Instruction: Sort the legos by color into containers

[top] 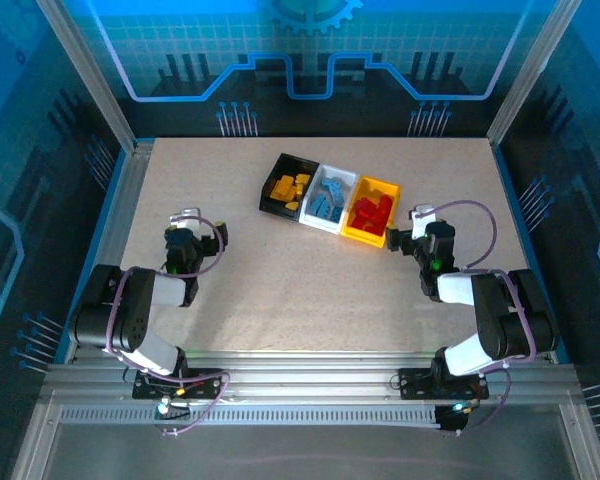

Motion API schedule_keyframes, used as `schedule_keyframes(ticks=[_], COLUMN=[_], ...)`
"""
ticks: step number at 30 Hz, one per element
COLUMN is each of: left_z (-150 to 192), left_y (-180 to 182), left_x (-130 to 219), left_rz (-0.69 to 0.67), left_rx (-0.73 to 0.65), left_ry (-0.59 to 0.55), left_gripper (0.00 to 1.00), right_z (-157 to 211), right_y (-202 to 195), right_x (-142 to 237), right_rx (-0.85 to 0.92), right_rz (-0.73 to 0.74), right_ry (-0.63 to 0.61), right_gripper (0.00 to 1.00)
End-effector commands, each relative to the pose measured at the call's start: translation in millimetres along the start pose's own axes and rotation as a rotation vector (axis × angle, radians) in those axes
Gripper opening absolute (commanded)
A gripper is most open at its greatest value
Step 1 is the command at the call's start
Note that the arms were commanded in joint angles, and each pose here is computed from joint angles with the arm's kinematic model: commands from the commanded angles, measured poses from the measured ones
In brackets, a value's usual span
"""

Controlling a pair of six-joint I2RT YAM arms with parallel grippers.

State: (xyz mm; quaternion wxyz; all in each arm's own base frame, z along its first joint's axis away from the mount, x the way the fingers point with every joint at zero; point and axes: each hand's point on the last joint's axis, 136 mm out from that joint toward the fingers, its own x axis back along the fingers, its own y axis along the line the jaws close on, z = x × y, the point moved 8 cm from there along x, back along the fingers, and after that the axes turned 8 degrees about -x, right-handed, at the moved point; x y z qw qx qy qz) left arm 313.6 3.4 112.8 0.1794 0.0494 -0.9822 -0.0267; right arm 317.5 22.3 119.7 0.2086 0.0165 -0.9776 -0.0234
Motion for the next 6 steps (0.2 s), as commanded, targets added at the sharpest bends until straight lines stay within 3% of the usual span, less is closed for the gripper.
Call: schedule_keyframes(ticks=[1, 6], left_z=[-9.2, -9.5], left_y=[2.8, 3.1], left_x=[-2.2, -2.1], left_rz=[-0.019, -0.020], left_rx=[0.011, 0.011], left_ry=[-0.042, -0.043], left_gripper=[0.99, 0.99], right_z=[-6.9, -7.0], right_y=[-1.7, 0.8], right_x=[-3.4, -3.2], right_rx=[-0.011, 0.002], right_rz=[-0.014, -0.021], right_ry=[-0.019, -0.021], right_gripper=[1.00, 1.00])
